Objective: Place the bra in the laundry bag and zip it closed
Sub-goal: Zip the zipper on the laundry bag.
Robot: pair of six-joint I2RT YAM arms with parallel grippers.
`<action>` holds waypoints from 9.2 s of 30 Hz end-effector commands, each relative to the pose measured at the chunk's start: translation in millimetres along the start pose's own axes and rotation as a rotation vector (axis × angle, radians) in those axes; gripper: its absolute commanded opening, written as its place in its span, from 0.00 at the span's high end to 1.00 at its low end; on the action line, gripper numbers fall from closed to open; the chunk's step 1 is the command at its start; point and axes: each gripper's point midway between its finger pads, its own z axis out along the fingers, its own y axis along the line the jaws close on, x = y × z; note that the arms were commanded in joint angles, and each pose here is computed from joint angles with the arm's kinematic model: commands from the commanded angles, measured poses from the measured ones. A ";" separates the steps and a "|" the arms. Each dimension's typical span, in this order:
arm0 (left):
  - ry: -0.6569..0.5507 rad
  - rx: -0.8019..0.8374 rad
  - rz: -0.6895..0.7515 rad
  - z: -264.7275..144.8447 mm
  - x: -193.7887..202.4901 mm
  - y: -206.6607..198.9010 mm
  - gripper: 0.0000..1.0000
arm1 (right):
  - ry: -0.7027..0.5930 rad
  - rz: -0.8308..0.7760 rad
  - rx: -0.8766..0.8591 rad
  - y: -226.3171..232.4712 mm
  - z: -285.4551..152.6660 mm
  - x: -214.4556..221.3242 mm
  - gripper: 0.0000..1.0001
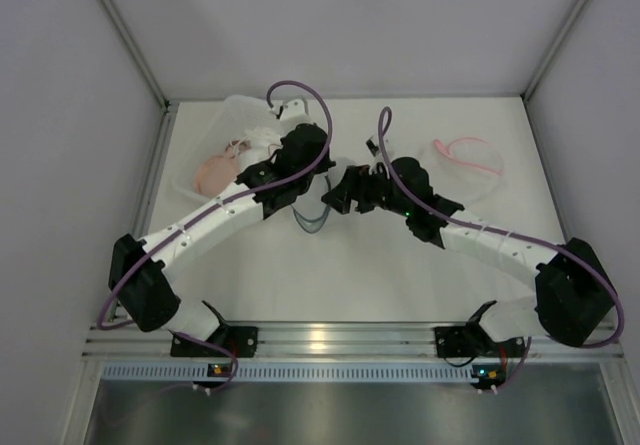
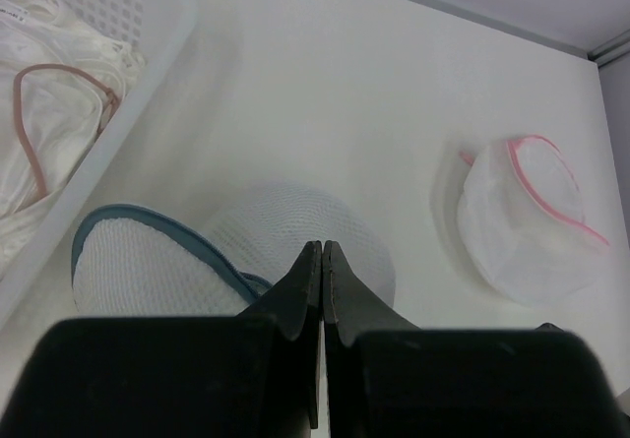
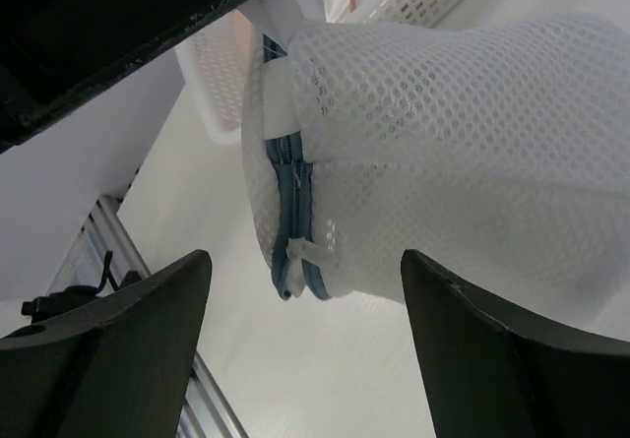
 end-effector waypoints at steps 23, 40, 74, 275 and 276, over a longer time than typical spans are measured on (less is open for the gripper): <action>-0.030 0.119 -0.063 -25.2 -23.6 -21.4 1.00 | -0.239 -0.201 0.173 -21.8 -0.9 -42.4 1.00; -0.021 0.188 0.432 -32.6 -18.8 -0.9 0.69 | -0.041 -0.413 0.080 -24.5 -7.5 4.9 1.00; 0.345 0.863 0.788 -86.3 109.7 -15.9 0.15 | 0.216 -0.570 0.045 -46.1 -57.6 61.3 1.00; 0.300 0.683 0.831 -43.0 114.5 -60.2 0.19 | -0.082 0.283 0.195 -85.2 -46.4 -0.8 1.00; 0.308 0.672 0.844 -38.9 120.2 -60.0 0.18 | -0.087 0.285 0.191 -84.2 -47.0 -1.7 1.00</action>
